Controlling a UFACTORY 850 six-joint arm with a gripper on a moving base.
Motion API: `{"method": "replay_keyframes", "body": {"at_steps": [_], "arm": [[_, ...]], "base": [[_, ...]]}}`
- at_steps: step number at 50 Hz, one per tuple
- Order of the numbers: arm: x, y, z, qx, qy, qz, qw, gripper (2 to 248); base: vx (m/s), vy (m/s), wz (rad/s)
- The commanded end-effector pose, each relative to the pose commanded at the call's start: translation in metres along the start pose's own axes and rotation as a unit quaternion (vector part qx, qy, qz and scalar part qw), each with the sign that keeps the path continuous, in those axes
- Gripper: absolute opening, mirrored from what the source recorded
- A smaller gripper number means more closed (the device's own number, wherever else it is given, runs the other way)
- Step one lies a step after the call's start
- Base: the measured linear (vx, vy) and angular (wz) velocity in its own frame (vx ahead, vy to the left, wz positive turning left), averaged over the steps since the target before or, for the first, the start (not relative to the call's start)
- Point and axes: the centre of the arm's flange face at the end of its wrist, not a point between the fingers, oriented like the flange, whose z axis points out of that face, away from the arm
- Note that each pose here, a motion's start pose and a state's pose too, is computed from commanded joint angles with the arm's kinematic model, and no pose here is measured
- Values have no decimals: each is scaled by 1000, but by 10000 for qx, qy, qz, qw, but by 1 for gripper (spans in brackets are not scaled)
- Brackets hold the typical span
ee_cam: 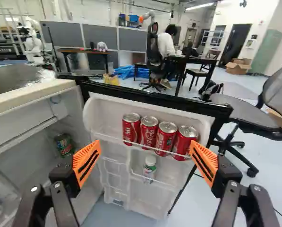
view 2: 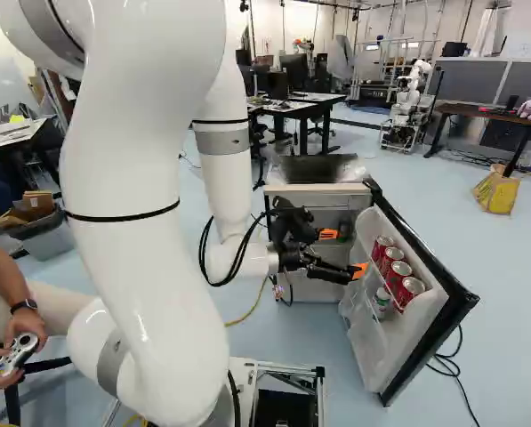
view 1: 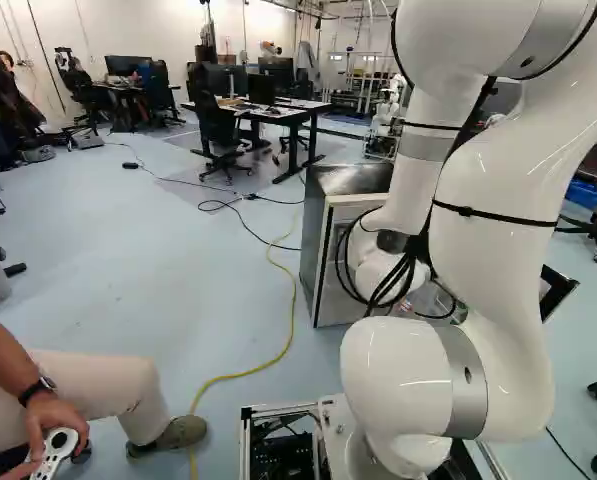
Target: Grab a drink from the fridge
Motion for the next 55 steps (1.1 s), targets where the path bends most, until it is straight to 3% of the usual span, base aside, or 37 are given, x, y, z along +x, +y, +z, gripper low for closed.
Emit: {"method": "replay_keyframes", "body": {"at_steps": [19,39,47,55], "arm": [[0,-18,-1,974,1,-147,9951,247],[-15,-37,2,1912,-167,-407,9806,247],[-22,-42,5,2116,-255,-489,9758,247],[-30,-44,8,2147,-340,-546,9746,247]], "base": [[0,0,0],[0,0,0],[0,0,0],[0,0,0]]}}
